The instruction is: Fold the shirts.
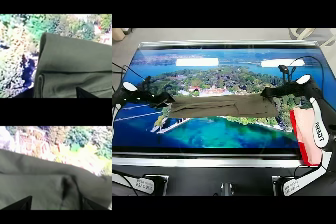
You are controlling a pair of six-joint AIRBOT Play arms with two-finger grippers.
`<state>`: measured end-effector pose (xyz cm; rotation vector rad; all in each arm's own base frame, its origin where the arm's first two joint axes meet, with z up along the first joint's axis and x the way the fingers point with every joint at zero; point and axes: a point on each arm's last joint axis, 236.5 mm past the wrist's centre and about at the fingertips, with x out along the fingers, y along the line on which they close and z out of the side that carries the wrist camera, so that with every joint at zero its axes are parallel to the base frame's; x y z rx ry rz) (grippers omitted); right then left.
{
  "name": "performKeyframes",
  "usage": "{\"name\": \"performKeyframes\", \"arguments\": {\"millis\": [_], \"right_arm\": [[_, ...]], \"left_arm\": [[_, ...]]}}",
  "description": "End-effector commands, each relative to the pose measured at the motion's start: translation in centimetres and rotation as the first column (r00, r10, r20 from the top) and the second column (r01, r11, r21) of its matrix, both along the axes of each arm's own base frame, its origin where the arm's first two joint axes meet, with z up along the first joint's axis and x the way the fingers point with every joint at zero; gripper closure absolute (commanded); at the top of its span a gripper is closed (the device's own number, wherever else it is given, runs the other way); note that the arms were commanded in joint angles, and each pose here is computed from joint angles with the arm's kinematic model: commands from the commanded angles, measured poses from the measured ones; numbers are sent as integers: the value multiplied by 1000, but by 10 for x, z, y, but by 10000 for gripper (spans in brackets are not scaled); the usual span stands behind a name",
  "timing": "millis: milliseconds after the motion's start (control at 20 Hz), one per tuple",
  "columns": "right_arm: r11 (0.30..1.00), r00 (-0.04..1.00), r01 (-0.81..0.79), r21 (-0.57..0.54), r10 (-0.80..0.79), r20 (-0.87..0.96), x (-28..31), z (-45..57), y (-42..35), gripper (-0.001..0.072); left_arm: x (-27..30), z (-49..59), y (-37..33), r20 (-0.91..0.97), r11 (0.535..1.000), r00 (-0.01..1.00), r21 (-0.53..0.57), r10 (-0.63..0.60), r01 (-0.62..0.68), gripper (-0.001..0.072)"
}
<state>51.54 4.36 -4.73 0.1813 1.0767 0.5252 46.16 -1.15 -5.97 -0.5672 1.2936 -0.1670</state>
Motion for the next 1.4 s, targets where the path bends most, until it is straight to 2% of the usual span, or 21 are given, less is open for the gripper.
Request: {"name": "performKeyframes", "arguments": {"millis": [0,200,400,550,600,650,700,800,850,900,950,1150,1350], "right_arm": [[1000,995,-20,-15,19,-94,-28,4,-43,-8],[998,965,4,61,13,-263,-59,-24,-56,-8],[980,939,28,197,42,-342,-60,-44,-19,-8],[981,927,28,190,46,-372,-57,-61,10,-3],[984,934,29,178,37,-354,-50,-62,18,73],[985,941,18,171,41,-335,-45,-59,25,349],[985,948,4,171,51,-314,-42,-50,31,685],[986,969,-27,166,67,-237,-33,-18,37,697],[986,979,-43,160,74,-192,-29,2,41,697],[987,986,-61,151,83,-147,-29,25,45,697],[987,990,-82,140,97,-105,-30,46,51,698],[969,976,-216,118,216,10,-60,120,95,697],[943,947,-322,85,319,46,-110,177,118,697]], "left_arm": [[3,38,13,50,1000,999,0,3,-3,77],[2,102,4,189,999,982,37,-18,12,85],[-6,149,-26,287,996,954,62,-84,69,85],[-11,157,-58,304,988,940,67,-152,138,85],[-12,153,-71,300,984,938,66,-176,164,85],[-12,150,-83,296,980,934,65,-199,188,85],[-11,144,-97,295,975,929,64,-222,212,86],[-4,129,-129,301,965,916,66,-263,256,96],[-1,119,-148,303,959,910,66,-283,277,150],[1,106,-172,300,951,904,53,-306,304,452],[1,92,-200,298,945,899,25,-320,327,670],[-15,35,-304,242,922,918,-153,-313,355,681],[-46,-5,-365,128,894,946,-309,-298,323,681]]}}
